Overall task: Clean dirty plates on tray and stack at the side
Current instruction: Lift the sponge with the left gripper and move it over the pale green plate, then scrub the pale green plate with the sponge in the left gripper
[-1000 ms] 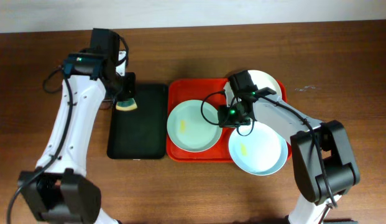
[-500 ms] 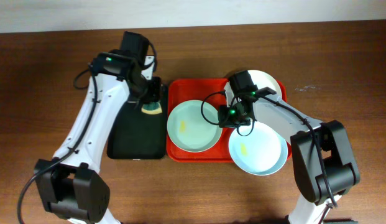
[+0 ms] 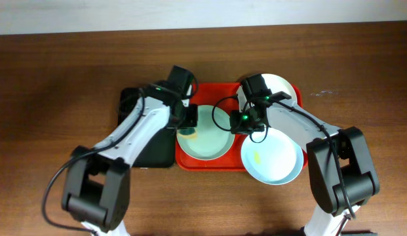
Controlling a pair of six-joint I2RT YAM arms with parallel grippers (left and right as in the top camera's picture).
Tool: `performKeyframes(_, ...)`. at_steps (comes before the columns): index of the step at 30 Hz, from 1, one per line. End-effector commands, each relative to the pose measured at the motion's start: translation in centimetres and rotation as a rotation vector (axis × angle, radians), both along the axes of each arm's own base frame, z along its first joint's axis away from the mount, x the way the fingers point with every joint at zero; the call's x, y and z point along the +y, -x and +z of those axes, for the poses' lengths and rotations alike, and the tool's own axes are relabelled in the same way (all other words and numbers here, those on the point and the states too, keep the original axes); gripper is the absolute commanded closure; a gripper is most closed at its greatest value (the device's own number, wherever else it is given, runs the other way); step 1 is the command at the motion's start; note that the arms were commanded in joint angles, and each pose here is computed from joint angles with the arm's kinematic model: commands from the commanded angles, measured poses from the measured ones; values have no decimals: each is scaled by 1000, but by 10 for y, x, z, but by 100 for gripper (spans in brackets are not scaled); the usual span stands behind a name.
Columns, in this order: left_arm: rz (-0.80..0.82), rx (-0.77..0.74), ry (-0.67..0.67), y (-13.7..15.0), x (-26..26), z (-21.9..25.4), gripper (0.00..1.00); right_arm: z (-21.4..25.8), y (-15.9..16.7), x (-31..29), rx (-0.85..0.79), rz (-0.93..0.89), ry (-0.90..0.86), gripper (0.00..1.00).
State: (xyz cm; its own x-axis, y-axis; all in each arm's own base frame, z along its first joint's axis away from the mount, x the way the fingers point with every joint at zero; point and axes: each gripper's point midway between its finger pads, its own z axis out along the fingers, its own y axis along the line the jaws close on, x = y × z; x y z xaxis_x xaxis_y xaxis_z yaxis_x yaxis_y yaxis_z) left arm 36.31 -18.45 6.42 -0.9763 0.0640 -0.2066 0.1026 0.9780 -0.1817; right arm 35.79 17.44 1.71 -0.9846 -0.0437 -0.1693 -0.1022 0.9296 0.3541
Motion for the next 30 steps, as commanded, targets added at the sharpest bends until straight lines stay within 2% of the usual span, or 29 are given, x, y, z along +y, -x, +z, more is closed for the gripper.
performKeyframes(1, 13, 48, -1, 5, -9, -22, 100, 3, -4, 5, -11, 4, -1, 96)
performKeyframes(10, 29, 151, -45, 13, -7, -68, 100, 3, -4, 5, -10, 4, -1, 96)
performKeyframes(15, -52, 240, 120, 27, -38, -78, 100, 3, -4, 5, -10, 4, -1, 96)
performKeyframes(18, -75, 242, 212, 26, -53, -62, 100, 3, -4, 5, -10, 4, -1, 96)
performKeyframes(23, -62, 75, 264, 0, -48, 2, 100, 3, -4, 5, -10, 4, -1, 96)
performKeyframes(27, -24, -53, 186, -9, -28, 38, 100, 3, -4, 5, -10, 4, -1, 96)
performKeyframes(30, -16, -58, 128, -4, -23, 37, 100, 2, -4, 5, -9, 4, -1, 96)
